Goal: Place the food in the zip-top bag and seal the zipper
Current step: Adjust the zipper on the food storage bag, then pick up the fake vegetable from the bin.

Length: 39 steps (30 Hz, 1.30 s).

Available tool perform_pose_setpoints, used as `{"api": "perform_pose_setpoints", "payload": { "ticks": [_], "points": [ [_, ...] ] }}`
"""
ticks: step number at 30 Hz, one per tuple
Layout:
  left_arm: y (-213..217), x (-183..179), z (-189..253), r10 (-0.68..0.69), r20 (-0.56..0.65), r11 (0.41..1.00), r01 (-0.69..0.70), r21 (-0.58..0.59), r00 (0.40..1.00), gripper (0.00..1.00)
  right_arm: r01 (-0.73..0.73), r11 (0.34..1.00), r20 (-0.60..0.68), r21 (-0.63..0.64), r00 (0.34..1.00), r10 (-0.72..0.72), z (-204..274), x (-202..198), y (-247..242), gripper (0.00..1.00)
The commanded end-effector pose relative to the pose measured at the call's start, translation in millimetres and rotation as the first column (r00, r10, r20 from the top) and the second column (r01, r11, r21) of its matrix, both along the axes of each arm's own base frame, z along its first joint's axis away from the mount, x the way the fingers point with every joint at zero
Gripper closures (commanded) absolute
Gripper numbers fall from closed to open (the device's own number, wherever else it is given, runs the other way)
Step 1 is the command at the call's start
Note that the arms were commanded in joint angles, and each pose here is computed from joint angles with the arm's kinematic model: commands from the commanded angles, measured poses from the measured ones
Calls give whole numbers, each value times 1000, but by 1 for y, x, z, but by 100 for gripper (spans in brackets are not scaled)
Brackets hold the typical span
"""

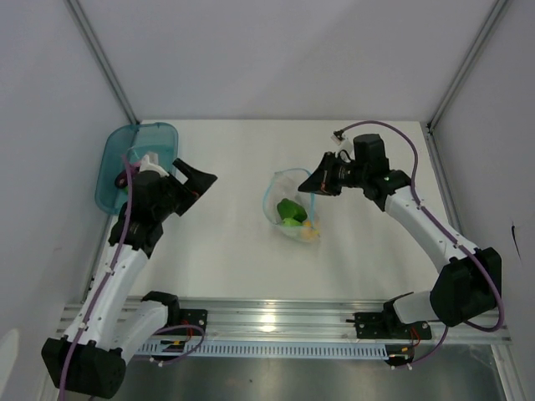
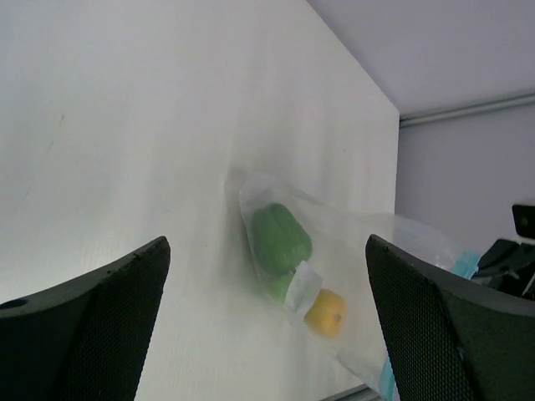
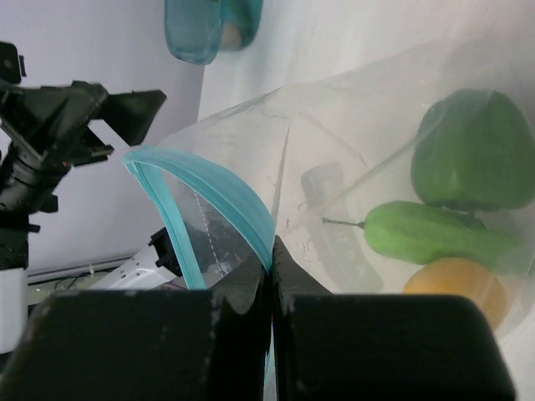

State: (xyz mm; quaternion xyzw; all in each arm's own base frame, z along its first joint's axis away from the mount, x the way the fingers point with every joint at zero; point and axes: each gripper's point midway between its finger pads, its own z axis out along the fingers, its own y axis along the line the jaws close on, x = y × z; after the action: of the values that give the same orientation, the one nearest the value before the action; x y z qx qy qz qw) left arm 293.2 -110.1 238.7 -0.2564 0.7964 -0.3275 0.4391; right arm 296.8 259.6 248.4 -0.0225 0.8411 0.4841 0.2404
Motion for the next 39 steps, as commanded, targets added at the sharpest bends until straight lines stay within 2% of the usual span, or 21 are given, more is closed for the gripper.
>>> {"api": "perform_pose_setpoints", "payload": {
  "ticks": [1, 7, 11, 17, 18, 19, 20, 21, 23, 25, 26, 27, 29, 34, 37, 38, 39],
  "points": [
    [12, 21, 12, 26, 46, 998, -23, -64, 999, 1, 4, 999, 49, -40, 999, -2, -1, 1, -1, 100],
    [66, 53, -10, 191, -12, 972, -191, -139, 981, 1, 1, 997, 73, -78, 997, 4, -6, -2, 4, 100],
    [108, 68, -19, 328, -53, 935, -332, -129, 943, 1, -27, 997, 67, -75, 997, 32, -12, -9, 13, 100],
    [151, 89, -28, 483, -87, 841, -489, -230, 871, 1, -46, 996, 57, -72, 997, 50, -20, -9, 23, 100],
    [158, 93, -32, 520, -99, 810, -527, -259, 848, 1, -52, 996, 57, -71, 997, 56, -21, -10, 24, 100],
    [165, 106, -26, 542, -52, 793, -531, -299, 839, 1, -62, 996, 57, -66, 996, 66, -21, -10, 26, 100],
    [169, 106, -40, 564, -84, 764, -558, -326, 821, 1, -70, 995, 49, -64, 996, 73, -23, -10, 27, 100],
    [175, 113, -36, 601, -96, 709, -585, -395, 793, 0, -80, 995, 45, -60, 996, 82, -24, -11, 28, 100],
    [183, 124, -54, 622, -152, 671, -624, -401, 768, 1, -84, 995, 44, -60, 995, 87, -25, -11, 28, 100],
    [193, 138, -46, 637, -163, 674, -647, -356, 754, 0, -85, 994, 48, -64, 995, 88, -25, -11, 27, 100],
    [198, 143, -62, 633, -204, 680, -662, -315, 747, 0, -87, 994, 51, -65, 995, 90, -25, -11, 27, 100],
    [202, 153, -47, 622, -195, 701, -650, -292, 758, 0, -85, 994, 49, -72, 995, 89, -27, -11, 26, 100],
    [209, 158, -63, 620, -243, 699, -666, -262, 746, 1, -84, 993, 50, -78, 995, 88, -29, -11, 25, 100],
    [244, 169, -54, 655, -197, 689, -683, -243, 730, 2, -83, 993, 36, -82, 996, 86, -38, -10, 23, 100],
    [261, 163, -68, 677, -251, 669, -721, -183, 692, 2, -85, 993, 36, -84, 995, 89, -40, -10, 22, 100],
    [268, 166, -58, 690, -242, 662, -730, -168, 682, 2, -82, 993, 37, -84, 996, 85, -40, -9, 21, 100],
    [275, 155, -71, 712, -284, 643, -758, -103, 642, 2, -83, 993, 40, -85, 995, 87, -40, -9, 21, 100]
  ]
}}
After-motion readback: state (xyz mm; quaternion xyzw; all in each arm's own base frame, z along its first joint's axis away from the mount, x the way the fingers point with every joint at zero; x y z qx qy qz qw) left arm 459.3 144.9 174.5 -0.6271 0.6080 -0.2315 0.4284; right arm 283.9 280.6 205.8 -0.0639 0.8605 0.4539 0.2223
